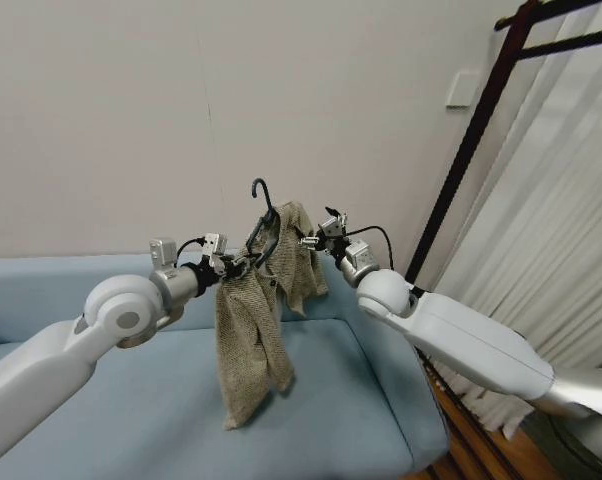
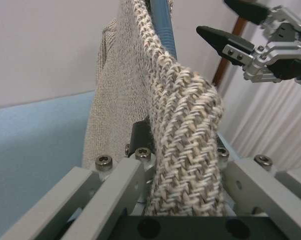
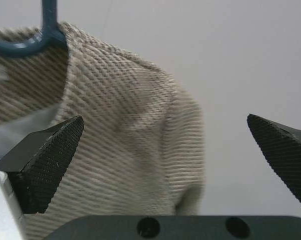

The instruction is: Pick up the clothes from the sofa and hang them on the clothes hanger.

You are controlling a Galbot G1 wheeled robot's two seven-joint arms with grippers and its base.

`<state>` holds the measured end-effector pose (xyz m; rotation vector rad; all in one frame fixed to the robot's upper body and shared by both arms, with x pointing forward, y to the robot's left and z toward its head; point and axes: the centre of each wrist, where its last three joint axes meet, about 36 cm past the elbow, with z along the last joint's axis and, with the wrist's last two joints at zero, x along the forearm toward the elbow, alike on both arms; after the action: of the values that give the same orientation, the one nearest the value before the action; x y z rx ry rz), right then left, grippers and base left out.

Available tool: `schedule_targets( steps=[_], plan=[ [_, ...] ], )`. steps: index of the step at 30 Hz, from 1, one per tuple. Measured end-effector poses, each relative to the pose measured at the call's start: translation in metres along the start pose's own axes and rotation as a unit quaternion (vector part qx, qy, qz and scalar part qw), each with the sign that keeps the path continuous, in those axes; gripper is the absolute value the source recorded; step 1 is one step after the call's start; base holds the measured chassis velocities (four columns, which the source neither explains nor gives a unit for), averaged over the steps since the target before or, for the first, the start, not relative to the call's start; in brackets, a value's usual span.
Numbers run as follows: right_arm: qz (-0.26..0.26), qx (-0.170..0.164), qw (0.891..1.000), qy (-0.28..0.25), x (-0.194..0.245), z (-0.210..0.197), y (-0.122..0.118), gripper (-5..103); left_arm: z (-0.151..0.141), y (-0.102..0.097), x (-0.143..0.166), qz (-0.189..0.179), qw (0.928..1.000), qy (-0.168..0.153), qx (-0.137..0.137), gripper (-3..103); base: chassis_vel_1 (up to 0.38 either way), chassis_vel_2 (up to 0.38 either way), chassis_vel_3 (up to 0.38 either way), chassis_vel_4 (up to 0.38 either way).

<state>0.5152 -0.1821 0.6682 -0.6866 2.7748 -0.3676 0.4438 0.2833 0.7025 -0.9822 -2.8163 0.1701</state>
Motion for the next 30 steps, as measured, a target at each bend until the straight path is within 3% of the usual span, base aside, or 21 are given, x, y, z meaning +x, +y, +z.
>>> schedule_targets(
  steps=[1, 3, 5, 6, 9, 11, 14, 22, 24, 26, 28, 30],
  plan=[
    [0.000, 0.000, 1.000, 0.000, 0.000, 0.000, 0.000, 100, 0.000, 0.000, 0.000, 0.000, 1.0000, 0.000, 0.000, 12, 0.000, 0.000, 0.000, 0.000],
    [-0.042, -0.048, 0.998, 0.002, 0.000, -0.017, -0.017, 100, 0.000, 0.025, 0.004, 0.027, 0.9995, -0.007, -0.017, 12, 0.000, 0.000, 0.000, 0.000],
    [-0.061, -0.062, 0.996, 0.001, 0.000, -0.026, -0.032, 100, -0.001, 0.041, 0.007, 0.038, 0.9989, -0.005, -0.028, 12, 0.000, 0.000, 0.000, 0.000],
    [-0.061, -0.062, 0.996, 0.001, 0.000, -0.026, -0.032, 100, -0.001, 0.041, 0.007, 0.038, 0.9989, -0.005, -0.028, 12, 0.000, 0.000, 0.000, 0.000],
    [-0.081, -0.067, 0.994, -0.006, 0.002, -0.040, -0.055, 100, -0.010, 0.068, 0.011, 0.048, 0.9978, -0.006, -0.045, 12, 0.000, 0.000, 0.000, 0.000],
    [-0.085, -0.068, 0.994, -0.007, 0.003, -0.042, -0.058, 100, -0.012, 0.072, 0.013, 0.050, 0.9976, -0.007, -0.048, 12, 0.000, 0.000, 0.000, 0.000],
    [-0.109, -0.064, 0.992, -0.007, 0.011, -0.051, -0.076, 100, -0.035, 0.096, 0.022, 0.072, 0.9950, -0.014, -0.068, 12, 0.000, 0.000, 0.000, 0.000],
    [-0.122, -0.064, 0.990, -0.006, 0.020, -0.059, -0.081, 100, -0.059, 0.109, 0.039, 0.095, 0.9899, -0.021, -0.103, 12, 0.000, 0.000, 0.000, 0.000],
    [-0.132, -0.065, 0.989, -0.008, 0.021, -0.061, -0.082, 100, -0.067, 0.121, 0.046, 0.123, 0.9837, -0.016, -0.130, 12, 0.000, 0.000, 0.000, 0.000],
    [-0.135, -0.066, 0.989, -0.009, 0.022, -0.063, -0.082, 100, -0.070, 0.125, 0.048, 0.135, 0.9811, -0.013, -0.138, 12, 0.000, 0.000, 0.000, 0.000],
    [-0.144, -0.068, 0.987, -0.011, 0.022, -0.068, -0.085, 100, -0.076, 0.142, 0.054, 0.163, 0.9734, -0.001, -0.161, 12, 0.000, 0.000, 0.000, 0.000],
    [-0.145, -0.069, 0.987, -0.011, 0.023, -0.069, -0.085, 100, -0.076, 0.146, 0.055, 0.167, 0.9719, 0.003, -0.166, 12, 0.000, 0.000, 0.000, 0.000]
  ],
)
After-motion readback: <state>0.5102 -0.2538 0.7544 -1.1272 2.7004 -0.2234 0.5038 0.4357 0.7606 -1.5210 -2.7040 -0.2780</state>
